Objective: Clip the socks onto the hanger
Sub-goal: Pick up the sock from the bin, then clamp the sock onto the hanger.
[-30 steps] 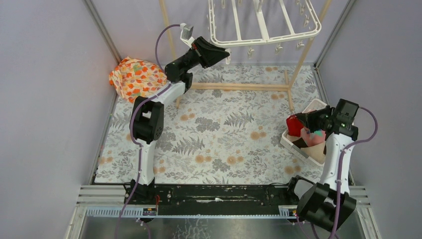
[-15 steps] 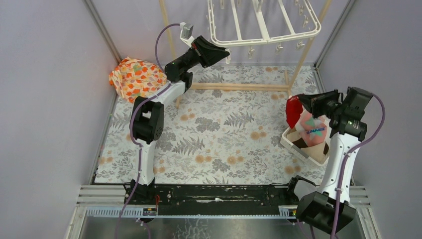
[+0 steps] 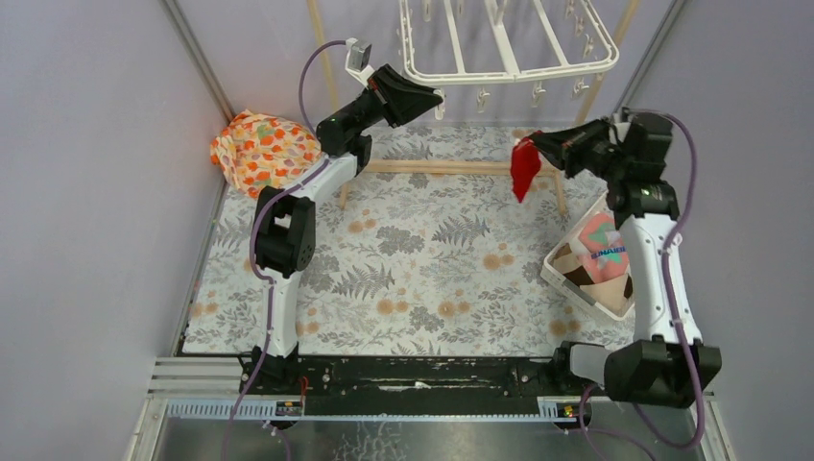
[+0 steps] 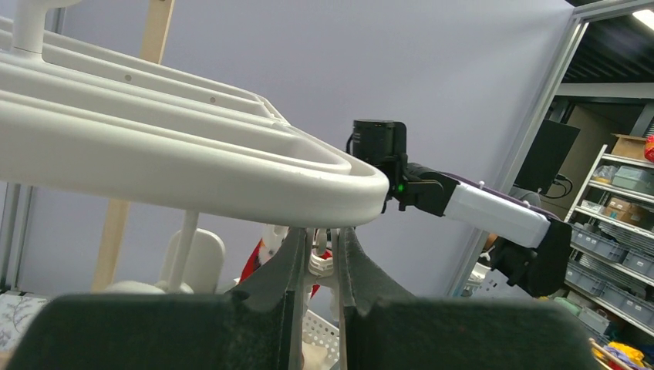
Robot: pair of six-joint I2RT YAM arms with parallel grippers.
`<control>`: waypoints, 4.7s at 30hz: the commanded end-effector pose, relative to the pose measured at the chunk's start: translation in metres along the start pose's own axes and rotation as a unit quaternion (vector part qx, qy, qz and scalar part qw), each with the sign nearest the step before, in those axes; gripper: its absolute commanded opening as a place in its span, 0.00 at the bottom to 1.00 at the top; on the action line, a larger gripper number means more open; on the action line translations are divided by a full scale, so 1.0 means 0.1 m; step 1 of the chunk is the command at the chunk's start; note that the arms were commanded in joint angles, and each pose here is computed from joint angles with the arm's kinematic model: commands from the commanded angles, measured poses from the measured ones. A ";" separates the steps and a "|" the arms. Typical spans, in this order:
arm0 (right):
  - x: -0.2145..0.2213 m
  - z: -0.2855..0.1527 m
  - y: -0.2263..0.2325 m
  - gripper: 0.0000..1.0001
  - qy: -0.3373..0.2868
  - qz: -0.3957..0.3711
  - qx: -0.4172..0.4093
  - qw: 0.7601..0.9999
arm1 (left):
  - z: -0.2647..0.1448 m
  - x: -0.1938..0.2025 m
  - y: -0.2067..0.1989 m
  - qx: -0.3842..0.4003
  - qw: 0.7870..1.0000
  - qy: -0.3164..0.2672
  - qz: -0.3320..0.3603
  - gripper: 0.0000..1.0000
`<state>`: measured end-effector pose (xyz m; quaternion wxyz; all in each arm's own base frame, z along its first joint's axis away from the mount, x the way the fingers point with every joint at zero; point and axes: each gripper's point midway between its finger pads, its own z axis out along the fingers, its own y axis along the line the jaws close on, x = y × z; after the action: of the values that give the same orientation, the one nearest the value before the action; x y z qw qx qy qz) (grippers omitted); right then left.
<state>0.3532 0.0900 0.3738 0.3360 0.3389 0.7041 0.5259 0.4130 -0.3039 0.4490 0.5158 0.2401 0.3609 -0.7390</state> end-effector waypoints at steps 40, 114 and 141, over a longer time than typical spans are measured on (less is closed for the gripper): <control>0.91 1.14 0.65 0.00 -0.091 0.010 -0.095 0.991 | -0.07 -0.05 0.24 -0.043 0.996 -0.017 0.072 0.00; 0.74 1.29 0.92 0.00 -0.154 0.011 -0.133 0.979 | -0.19 0.07 0.19 -0.041 0.996 -0.012 0.074 0.00; 0.83 1.38 0.77 0.00 -0.129 0.036 -0.128 0.983 | -0.22 0.06 0.30 -0.063 0.996 -0.030 0.062 0.07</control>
<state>0.4408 0.2446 0.3805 0.4403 0.3964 0.5938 0.5444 0.4450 -0.3033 0.4052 0.5681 0.2064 0.3976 -0.6903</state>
